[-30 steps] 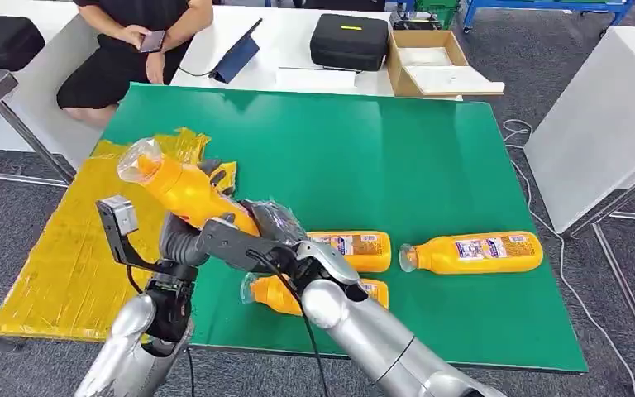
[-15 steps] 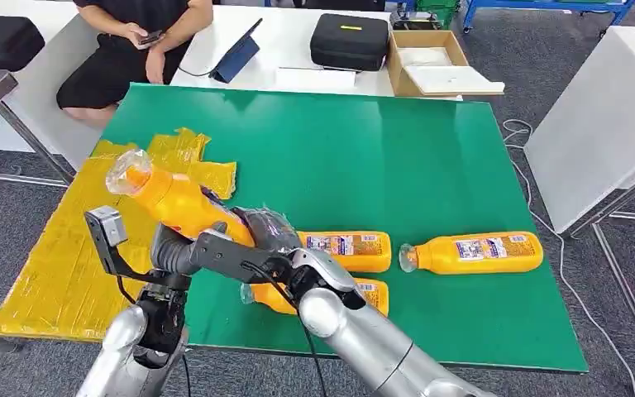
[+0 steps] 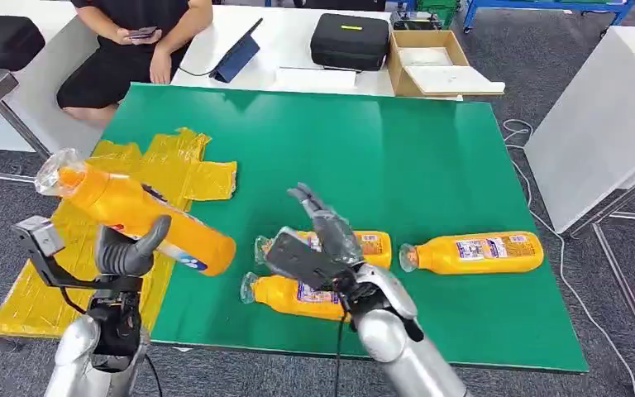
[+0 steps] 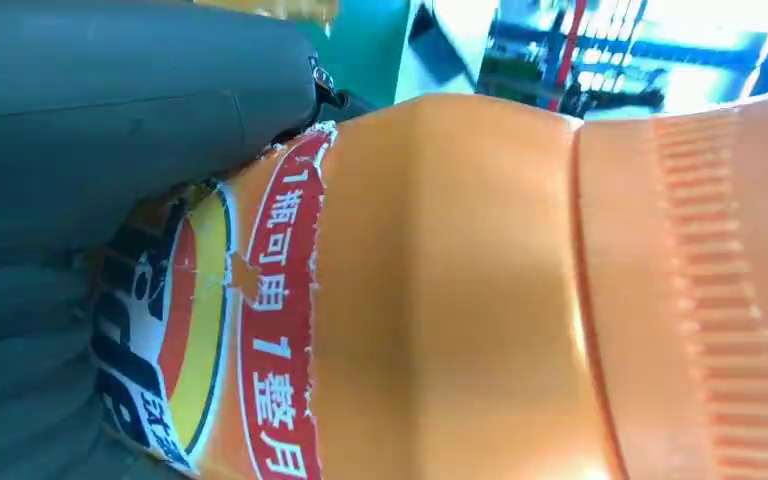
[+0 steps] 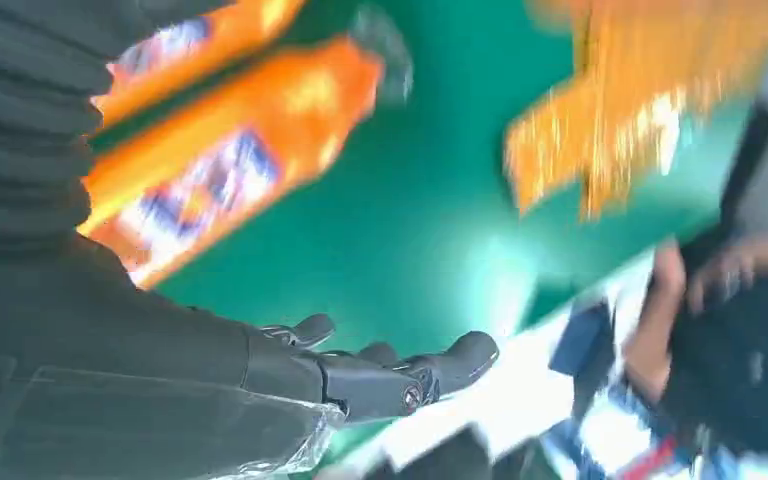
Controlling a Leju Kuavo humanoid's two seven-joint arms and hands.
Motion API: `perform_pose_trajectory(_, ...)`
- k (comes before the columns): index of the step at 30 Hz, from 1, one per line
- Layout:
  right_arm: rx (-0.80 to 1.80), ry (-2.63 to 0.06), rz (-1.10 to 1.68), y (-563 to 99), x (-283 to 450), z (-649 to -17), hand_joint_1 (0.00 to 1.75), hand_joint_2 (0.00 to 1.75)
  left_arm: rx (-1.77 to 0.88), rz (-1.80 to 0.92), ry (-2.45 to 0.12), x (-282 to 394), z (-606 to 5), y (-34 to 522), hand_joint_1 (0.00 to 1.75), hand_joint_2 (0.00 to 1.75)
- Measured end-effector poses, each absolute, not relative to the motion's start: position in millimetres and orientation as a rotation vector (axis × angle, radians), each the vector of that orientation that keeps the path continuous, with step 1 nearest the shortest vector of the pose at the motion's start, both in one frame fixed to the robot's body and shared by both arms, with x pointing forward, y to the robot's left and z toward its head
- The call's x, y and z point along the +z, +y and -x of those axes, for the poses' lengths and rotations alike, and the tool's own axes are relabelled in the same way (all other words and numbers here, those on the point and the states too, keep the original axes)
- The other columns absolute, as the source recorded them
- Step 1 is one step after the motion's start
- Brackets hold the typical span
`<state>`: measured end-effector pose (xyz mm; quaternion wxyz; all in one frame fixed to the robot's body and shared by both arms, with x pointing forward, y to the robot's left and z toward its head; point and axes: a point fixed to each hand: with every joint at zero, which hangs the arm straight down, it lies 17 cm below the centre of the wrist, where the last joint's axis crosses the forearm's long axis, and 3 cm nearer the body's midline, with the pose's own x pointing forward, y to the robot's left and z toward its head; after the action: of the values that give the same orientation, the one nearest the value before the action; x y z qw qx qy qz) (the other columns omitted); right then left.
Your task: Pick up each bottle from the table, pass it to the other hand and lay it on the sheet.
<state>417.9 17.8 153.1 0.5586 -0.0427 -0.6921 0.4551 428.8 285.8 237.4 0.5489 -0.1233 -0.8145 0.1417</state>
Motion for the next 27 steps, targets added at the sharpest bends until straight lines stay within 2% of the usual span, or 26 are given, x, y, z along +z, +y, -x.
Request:
perform_pose_trajectory(6, 0.925, -1.710, 0.232, -51.1, 191.1, -450.3, 0.00, 0.00, 0.291, 0.200, -1.954, 233.9, -427.8, 305.9, 1.75, 1.75)
perform_pose_trajectory(8, 0.877, -1.738, 0.265, -72.2, 198.0, -453.3, 0.00, 0.00, 0.222, 0.009, -1.992, 234.8, -433.2, 317.1, 1.75, 1.75)
perform_pose_trajectory(11, 0.828, -1.766, 0.307, -104.3, 201.8, -453.3, 0.00, 0.00, -0.029, -0.492, -2.031, 241.6, -444.9, 329.7, 1.75, 1.75)
perform_pose_trajectory(13, 0.818, -1.767, 0.327, -117.8, 200.8, -451.9, 0.00, 0.00, -0.159, -0.661, -2.040, 246.7, -450.5, 327.8, 1.75, 1.75)
perform_pose_trajectory(16, 0.814, -1.769, 0.342, -129.5, 200.5, -449.8, 0.00, 0.00, -0.214, -0.787, -2.026, 249.5, -457.2, 330.6, 1.75, 1.75)
perform_pose_trajectory(20, 0.813, -1.776, 0.319, -137.6, 200.0, -448.8, 0.00, 0.00, -0.527, -1.272, -1.952, 247.6, -459.1, 321.5, 1.75, 1.75)
perform_pose_trajectory(23, 0.819, -1.785, 0.303, -140.9, 202.0, -450.5, 0.00, 0.00, -0.762, -1.409, -1.892, 224.3, -470.5, 306.8, 1.75, 1.75)
perform_pose_trajectory(27, 0.830, -1.782, 0.301, -144.0, 201.6, -453.8, 0.00, 0.00, -0.984, -1.454, -1.811, 189.2, -481.2, 294.6, 1.75, 1.75)
